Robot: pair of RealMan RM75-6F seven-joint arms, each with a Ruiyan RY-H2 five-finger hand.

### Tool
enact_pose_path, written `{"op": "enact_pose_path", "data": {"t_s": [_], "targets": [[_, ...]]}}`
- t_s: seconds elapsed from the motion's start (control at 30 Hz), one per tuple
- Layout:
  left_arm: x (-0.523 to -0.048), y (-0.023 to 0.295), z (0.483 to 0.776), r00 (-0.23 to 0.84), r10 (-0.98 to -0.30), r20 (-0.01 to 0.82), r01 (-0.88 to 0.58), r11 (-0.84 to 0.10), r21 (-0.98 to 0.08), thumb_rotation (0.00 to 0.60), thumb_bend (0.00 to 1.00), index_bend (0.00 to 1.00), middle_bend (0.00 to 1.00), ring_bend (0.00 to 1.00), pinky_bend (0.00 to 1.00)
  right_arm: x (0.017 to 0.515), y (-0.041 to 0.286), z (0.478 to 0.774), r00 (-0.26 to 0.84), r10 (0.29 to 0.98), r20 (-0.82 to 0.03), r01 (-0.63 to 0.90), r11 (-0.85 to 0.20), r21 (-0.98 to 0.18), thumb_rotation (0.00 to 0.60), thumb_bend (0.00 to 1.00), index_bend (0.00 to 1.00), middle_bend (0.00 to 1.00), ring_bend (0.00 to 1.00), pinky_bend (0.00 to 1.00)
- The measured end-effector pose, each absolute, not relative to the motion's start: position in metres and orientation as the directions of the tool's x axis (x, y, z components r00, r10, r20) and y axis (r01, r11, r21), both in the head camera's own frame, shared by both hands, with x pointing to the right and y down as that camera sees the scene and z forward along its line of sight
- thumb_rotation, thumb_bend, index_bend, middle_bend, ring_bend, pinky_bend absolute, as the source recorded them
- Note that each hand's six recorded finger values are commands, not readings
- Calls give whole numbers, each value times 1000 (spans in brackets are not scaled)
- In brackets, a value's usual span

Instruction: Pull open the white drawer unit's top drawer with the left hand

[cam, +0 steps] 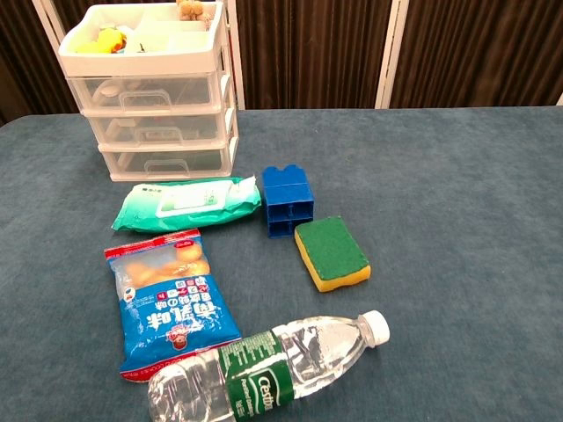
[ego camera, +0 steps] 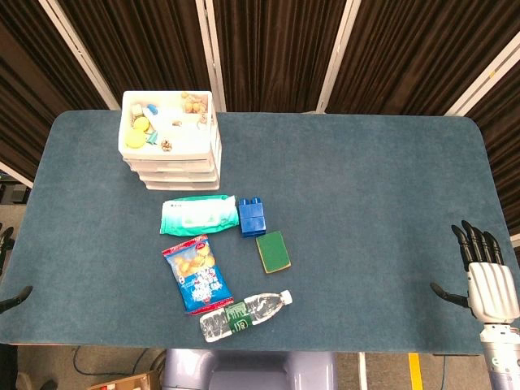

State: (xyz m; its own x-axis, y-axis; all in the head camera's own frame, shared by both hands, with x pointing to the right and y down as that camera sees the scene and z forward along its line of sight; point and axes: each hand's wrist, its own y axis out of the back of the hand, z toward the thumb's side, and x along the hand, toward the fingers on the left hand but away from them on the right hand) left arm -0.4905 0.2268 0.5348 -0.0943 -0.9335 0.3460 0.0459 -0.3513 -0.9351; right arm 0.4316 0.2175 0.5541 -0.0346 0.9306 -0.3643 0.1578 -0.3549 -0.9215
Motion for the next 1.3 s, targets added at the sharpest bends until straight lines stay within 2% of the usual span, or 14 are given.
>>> {"op": "enact_pose_path", "data": {"t_s": [0.77,0.83,0.87,0.9,0.93,1.0,1.03,1.13,1.23,1.3], "targets": [[-481,224,542,-43,-929,369,40,-370,-928,600,24,0,0,0,75,434,219,554,-38,928,-371,165,-360,-918,600,80,0,0,0,0],[-479,224,544,-42,-925,377,39,-379,-925,600,81,0,22,12,137,434,220,553,-36,928,-370,170,-359,-918,600,80,0,0,0,0],[-478,224,545,-42,-924,380,34,-381,-924,600,126,0,58,44,201,434,220,553,-34,928,-372,172,-361,-917,600,80,0,0,0,0],[-476,222,546,-39,-925,378,23,-379,-925,600,220,6,156,150,349,434,221,553,-32,927,-373,174,-362,-916,600,80,0,0,0,0],[-473,220,546,-36,-927,373,12,-374,-927,600,319,15,303,313,511,433,221,553,-29,927,-374,175,-364,-915,600,80,0,0,0,0],[-466,213,547,-24,-932,362,-20,-361,-932,600,444,32,555,557,699,432,222,553,-26,927,-375,179,-365,-914,600,81,0,0,0,0],[-463,211,548,-20,-932,363,-34,-362,-931,600,488,37,658,636,742,432,222,553,-26,926,-375,183,-365,-913,600,81,0,0,0,0],[-449,197,555,-12,-926,377,-84,-375,-923,600,583,61,805,754,807,431,222,552,-24,927,-375,192,-363,-912,600,81,0,0,0,0],[-433,177,565,-6,-920,393,-141,-388,-911,600,683,96,902,844,861,430,221,551,-19,928,-373,198,-363,-911,600,80,0,0,0,0],[-421,165,573,-10,-908,419,-197,-409,-891,600,739,102,927,878,895,429,221,551,-15,927,-376,204,-365,-908,600,81,0,0,0,0]]}}
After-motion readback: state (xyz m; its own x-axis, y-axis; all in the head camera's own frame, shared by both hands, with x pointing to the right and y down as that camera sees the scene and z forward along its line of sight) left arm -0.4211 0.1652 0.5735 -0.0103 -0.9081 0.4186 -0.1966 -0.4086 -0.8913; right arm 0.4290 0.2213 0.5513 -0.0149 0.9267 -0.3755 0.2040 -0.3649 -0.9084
